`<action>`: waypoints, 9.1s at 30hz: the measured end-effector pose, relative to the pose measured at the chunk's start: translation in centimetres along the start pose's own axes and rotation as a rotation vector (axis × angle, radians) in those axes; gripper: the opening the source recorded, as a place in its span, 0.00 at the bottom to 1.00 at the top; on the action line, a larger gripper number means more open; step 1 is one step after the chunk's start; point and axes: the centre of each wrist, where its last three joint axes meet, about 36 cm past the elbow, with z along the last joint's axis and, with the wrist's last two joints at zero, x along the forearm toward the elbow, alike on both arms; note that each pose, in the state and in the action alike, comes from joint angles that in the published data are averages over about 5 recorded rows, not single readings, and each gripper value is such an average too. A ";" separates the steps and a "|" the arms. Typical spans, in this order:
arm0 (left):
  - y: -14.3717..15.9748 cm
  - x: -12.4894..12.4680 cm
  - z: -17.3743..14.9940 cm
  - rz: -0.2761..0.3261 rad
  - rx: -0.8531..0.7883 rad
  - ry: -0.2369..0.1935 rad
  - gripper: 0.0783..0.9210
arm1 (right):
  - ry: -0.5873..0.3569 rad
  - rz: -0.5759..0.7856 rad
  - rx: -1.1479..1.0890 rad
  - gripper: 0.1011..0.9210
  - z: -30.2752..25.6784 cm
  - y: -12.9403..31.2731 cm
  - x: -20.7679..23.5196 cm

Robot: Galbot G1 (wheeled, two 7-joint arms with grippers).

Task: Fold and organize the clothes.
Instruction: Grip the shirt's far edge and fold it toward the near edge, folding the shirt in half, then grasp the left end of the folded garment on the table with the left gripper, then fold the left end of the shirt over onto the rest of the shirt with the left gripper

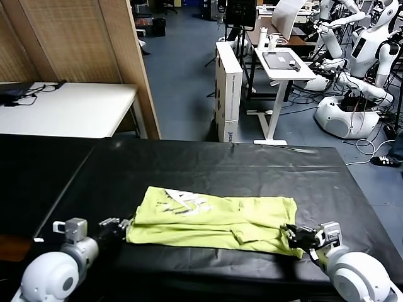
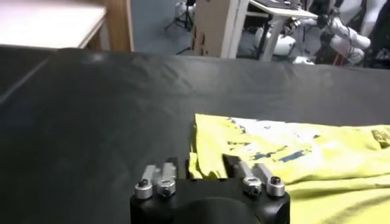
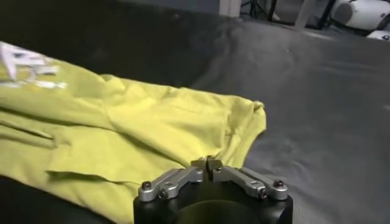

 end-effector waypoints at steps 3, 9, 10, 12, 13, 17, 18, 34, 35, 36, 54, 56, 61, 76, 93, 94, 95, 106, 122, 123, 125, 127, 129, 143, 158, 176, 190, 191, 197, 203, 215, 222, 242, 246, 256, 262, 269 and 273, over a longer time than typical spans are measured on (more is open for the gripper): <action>0.2 -0.4 -0.3 0.000 0.015 -0.013 0.80 | -0.014 0.021 -0.006 0.98 -0.3 -0.7 -0.9; 0.3 -2.3 -1.5 0.008 0.039 -0.052 0.98 | -0.030 0.058 -0.023 0.98 -0.5 -2.0 -3.2; 0.3 -2.7 -1.7 0.009 0.042 -0.057 0.98 | -0.034 0.062 -0.028 0.98 -0.4 -2.2 -3.6; 0.4 -3.7 -2.2 0.010 0.047 -0.067 0.98 | -0.041 0.071 -0.039 0.98 -0.4 -2.5 -4.2; 0.5 -4.2 -2.4 0.009 0.050 -0.070 0.98 | -0.043 0.075 -0.044 0.98 -0.4 -2.7 -4.5; 0.8 -6.2 -2.9 0.010 0.063 -0.073 0.98 | -0.046 0.090 -0.065 0.98 -0.3 -3.3 -5.5; 0.8 -6.7 -3.0 0.011 0.066 -0.072 0.98 | -0.046 0.094 -0.070 0.98 -0.3 -3.4 -5.7; -0.1 -12.6 -2.2 0.001 0.076 -0.007 0.98 | -0.027 0.109 -0.116 0.97 1.3 -3.5 -6.9; 0.1 -12.8 -2.2 -0.001 0.078 -0.003 0.98 | -0.027 0.109 -0.118 0.97 1.3 -3.5 -7.0; 0.2 -13.0 -2.2 -0.003 0.079 0.000 0.98 | -0.027 0.109 -0.119 0.96 1.4 -3.5 -7.2; 0.1 -14.0 -2.2 0.006 0.086 0.012 0.88 | -0.015 0.113 -0.135 0.51 2.7 -3.9 -9.0; 0.0 -14.1 -2.3 0.009 0.087 0.010 0.82 | -0.018 0.111 -0.137 0.36 2.7 -3.9 -9.2; -0.2 -14.1 -2.2 0.013 0.087 -0.004 0.54 | -0.025 0.111 -0.138 0.08 2.9 -3.9 -9.5; 0.5 -13.5 -2.1 -0.015 0.079 -0.045 0.08 | -0.081 0.141 -0.170 0.06 3.6 -3.7 -9.9; 1.3 -11.9 -1.9 0.000 0.078 -0.058 0.30 | -0.271 0.052 -0.134 0.78 2.9 -3.7 -7.5; 1.4 -11.7 -1.9 -0.001 0.079 -0.058 0.37 | -0.293 0.050 -0.119 0.85 2.9 -3.7 -7.2; 1.5 -11.5 -1.9 -0.001 0.080 -0.057 0.44 | -0.315 0.049 -0.104 0.90 2.8 -3.6 -6.9; 3.0 -6.3 -2.7 0.025 0.198 -0.033 0.98 | -0.499 0.001 -0.009 0.98 4.5 -2.2 -1.7; 2.9 -2.9 0.4 0.184 0.341 0.031 0.98 | -0.490 0.002 -0.031 0.98 6.6 -1.0 1.4; 3.0 -3.0 0.6 0.185 0.343 0.033 0.98 | -0.490 0.001 -0.031 0.98 6.6 -1.0 1.5; 3.0 -3.2 0.9 0.187 0.347 0.038 0.98 | -0.490 0.001 -0.032 0.98 6.6 -0.9 1.5; 3.1 -3.5 1.3 0.186 0.352 0.043 0.98 | -0.490 0.000 -0.032 0.98 6.6 -0.9 1.4; 3.2 -3.7 1.6 0.185 0.356 0.049 0.98 | -0.489 -0.001 -0.033 0.98 6.6 -0.8 1.4; 3.2 -5.0 2.7 0.178 0.353 0.066 0.98 | -0.494 -0.001 -0.032 0.98 6.7 -0.4 1.2; 3.3 -5.3 3.2 0.173 0.332 0.078 0.57 | -0.492 -0.001 -0.033 0.98 6.7 -0.3 0.9; 2.9 -4.7 2.2 0.144 0.253 0.057 0.11 | -0.495 0.023 -0.039 0.98 6.8 -0.2 0.2; 6.1 0.1 0.3 -0.075 0.006 0.040 0.11 | -0.469 0.037 -0.046 0.98 7.5 0.0 -1.0; 6.4 0.5 0.2 -0.090 -0.001 0.039 0.11 | -0.468 0.037 -0.047 0.98 7.6 0.0 -1.0; 6.2 1.9 -0.5 -0.102 0.064 0.000 0.11 | -0.464 0.045 -0.051 0.98 7.8 0.2 -0.6; 3.2 1.1 -0.9 0.026 0.240 -0.052 0.11 | -0.442 0.067 -0.050 0.98 8.4 0.3 -0.1; -5.5 -5.1 -0.9 0.317 0.415 -0.030 0.11 | -0.407 0.102 -0.031 0.98 10.0 1.0 0.4; -10.4 -8.6 -1.1 0.430 0.437 0.000 0.11 | -0.399 0.109 -0.022 0.98 10.1 1.1 0.2; -20.2 -12.1 1.6 0.561 0.467 0.124 0.11 | -0.366 0.122 -0.012 0.98 10.8 1.2 -0.5; -20.6 -12.4 1.8 0.558 0.473 0.127 0.11 | -0.365 0.120 -0.012 0.98 10.8 1.3 -0.6; -21.1 -13.6 2.3 0.536 0.462 0.133 0.11 | -0.352 0.117 -0.006 0.98 11.0 1.5 -0.9; -21.7 -13.8 2.6 0.544 0.465 0.136 0.11 | -0.350 0.116 -0.003 0.98 10.9 1.4 -1.0; -22.2 -14.1 2.7 0.547 0.453 0.134 0.11 | -0.343 0.106 0.002 0.98 10.9 1.4 -1.1; -22.2 -14.0 2.7 0.548 0.450 0.130 0.13 | -0.329 0.090 0.017 0.98 11.0 1.4 -1.0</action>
